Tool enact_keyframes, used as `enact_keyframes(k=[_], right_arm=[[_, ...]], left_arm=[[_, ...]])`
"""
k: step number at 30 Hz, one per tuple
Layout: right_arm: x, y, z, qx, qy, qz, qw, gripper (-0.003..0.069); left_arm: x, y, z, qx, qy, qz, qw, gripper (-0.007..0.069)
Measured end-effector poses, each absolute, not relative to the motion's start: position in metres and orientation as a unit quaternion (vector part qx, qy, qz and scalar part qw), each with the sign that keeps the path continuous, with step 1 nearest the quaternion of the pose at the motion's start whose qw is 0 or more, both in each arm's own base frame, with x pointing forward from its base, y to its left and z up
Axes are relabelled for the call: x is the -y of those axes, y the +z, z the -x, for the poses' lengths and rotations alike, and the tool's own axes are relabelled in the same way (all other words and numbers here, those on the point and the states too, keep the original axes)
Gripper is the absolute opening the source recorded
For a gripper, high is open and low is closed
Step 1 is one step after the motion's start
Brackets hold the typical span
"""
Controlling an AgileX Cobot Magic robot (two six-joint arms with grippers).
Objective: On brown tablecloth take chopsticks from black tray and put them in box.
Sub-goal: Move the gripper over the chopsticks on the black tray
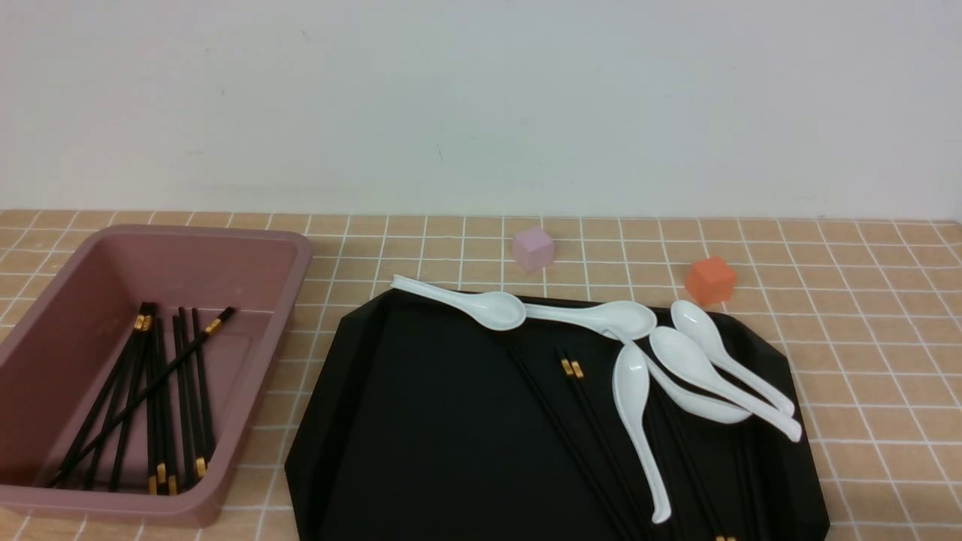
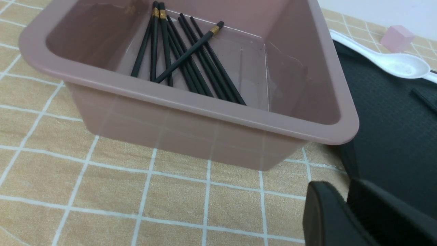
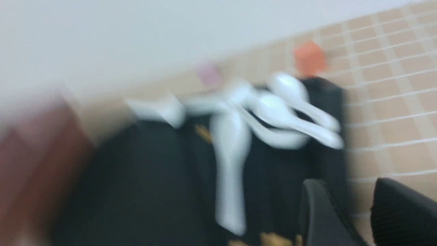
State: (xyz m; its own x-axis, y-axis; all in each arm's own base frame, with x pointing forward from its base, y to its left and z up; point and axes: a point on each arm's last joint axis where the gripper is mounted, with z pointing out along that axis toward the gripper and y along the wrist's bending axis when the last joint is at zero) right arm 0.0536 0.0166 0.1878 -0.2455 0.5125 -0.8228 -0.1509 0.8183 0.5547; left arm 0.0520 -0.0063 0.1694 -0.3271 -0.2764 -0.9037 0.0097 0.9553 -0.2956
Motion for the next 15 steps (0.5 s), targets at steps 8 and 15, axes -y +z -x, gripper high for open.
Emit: enact_keyframes(k=[8,15], right_arm=[[-0.017,0.196,-0.054,-0.687,0.376,-0.218,0.583,0.0240],[-0.010,0.219,-0.054,-0.612,0.409,-0.246,0.631,0.0173]], left_arm=[[0.006,0.169,-0.052,-0.805,-0.125,0.083,0.574,0.0125],[0.006,0.169,-0.052,-0.805,-0.125,0.083,0.574,0.0131]])
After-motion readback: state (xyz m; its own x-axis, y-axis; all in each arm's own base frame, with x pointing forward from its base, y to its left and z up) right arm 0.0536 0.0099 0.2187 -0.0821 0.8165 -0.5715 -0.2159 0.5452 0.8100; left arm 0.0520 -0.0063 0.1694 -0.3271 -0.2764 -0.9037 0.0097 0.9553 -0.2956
